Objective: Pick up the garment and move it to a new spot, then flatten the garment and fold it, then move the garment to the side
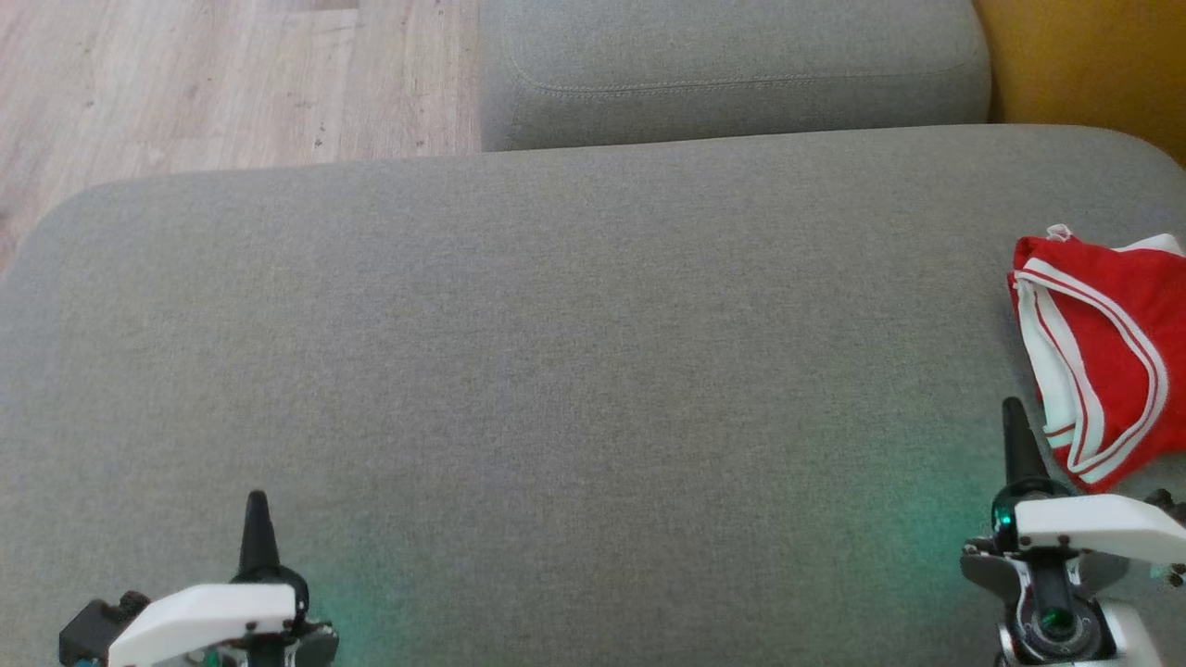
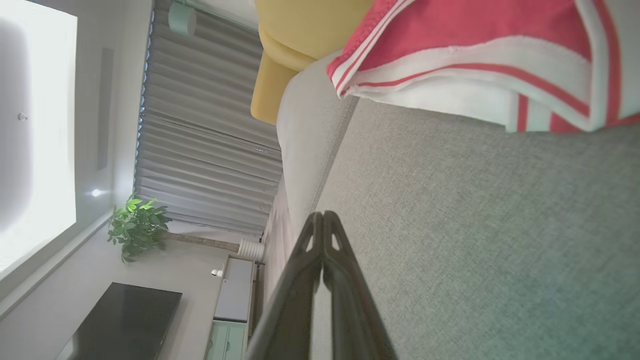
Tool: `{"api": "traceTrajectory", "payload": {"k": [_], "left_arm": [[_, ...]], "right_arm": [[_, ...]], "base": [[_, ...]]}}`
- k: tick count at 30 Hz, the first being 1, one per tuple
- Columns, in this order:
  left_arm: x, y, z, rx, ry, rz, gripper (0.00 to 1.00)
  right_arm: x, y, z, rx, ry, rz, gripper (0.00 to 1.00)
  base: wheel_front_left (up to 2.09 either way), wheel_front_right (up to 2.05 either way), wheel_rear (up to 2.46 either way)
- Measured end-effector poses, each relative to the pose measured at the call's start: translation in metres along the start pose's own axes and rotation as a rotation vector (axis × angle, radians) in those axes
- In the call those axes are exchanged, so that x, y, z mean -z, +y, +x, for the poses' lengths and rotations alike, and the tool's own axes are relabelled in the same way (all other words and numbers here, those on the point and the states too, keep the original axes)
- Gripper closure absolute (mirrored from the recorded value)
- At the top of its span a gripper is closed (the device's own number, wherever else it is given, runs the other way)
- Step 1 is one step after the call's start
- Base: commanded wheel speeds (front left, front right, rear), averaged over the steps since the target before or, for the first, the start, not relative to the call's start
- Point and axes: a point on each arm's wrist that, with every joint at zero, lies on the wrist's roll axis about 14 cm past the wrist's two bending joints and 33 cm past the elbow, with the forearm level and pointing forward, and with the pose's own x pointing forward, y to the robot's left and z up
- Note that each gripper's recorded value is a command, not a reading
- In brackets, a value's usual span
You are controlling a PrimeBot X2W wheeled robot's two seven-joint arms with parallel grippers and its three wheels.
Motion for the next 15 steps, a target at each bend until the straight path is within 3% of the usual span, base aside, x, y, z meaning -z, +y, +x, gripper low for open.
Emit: {"api": "traceTrajectory", "payload": {"k": [15], "left_arm": [[-0.009, -0.016, 0.005, 0.058, -0.008, -0.17, 1.0]], "right_arm": [[-0.012, 0.011, 0.0, -0.043, -0.022, 0.173, 1.0]], "base": [[0.0, 0.0, 0.0]]}}
